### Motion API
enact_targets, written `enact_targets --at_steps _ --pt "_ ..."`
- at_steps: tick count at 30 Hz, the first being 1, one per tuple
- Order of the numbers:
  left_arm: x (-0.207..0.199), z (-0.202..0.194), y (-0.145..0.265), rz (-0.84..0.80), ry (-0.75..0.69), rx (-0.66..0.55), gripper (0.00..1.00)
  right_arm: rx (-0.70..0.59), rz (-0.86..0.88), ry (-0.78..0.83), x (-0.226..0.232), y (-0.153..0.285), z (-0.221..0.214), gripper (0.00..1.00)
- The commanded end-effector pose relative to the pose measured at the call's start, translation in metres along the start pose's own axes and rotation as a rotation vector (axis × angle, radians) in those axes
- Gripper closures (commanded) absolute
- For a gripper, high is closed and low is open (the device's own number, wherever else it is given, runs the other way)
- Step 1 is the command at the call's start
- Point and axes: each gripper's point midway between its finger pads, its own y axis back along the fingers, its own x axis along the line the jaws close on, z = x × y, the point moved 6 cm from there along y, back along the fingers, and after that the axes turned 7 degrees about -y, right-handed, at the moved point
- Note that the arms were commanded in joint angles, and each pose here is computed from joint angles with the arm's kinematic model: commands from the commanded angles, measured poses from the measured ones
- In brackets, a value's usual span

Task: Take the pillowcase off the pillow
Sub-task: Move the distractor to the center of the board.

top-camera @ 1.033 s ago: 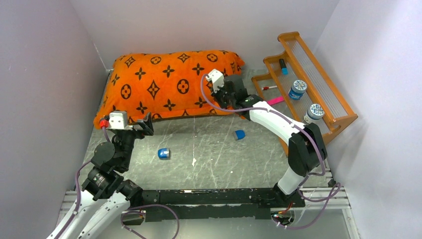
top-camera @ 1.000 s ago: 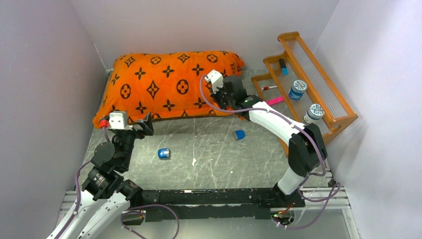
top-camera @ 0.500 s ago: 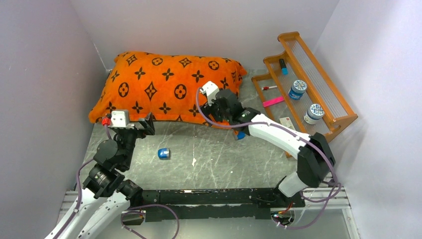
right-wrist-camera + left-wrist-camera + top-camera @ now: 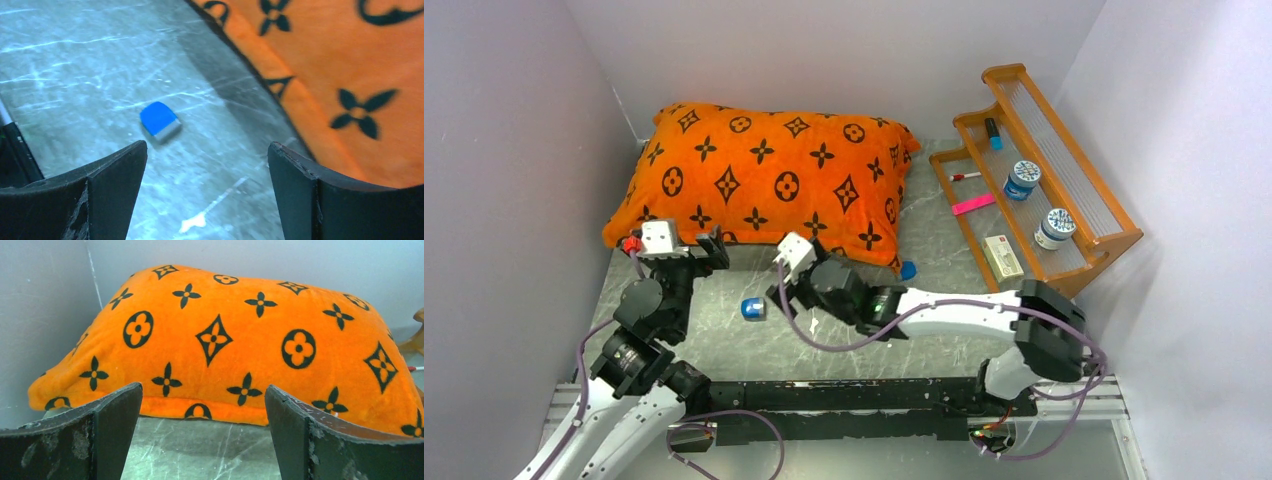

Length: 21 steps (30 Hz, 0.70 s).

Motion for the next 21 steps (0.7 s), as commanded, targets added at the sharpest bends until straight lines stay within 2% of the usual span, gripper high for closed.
enact_targets --at_steps 1,10,21 --pt "0.016 0.018 0.004 0.100 0.061 -0.052 0.03 -0.091 0.073 -0.041 0.041 -0.024 -0.002 0.07" --pt "0.035 0.021 0.014 0.205 0.106 -0.101 0.03 -0.081 0.139 0.074 0.106 -0.087 -0.058 0.01" --pt "0.032 0.022 0.013 0.177 0.097 -0.105 0.03 -0.086 -0.061 0.118 0.101 -0.134 -0.094 0.00"
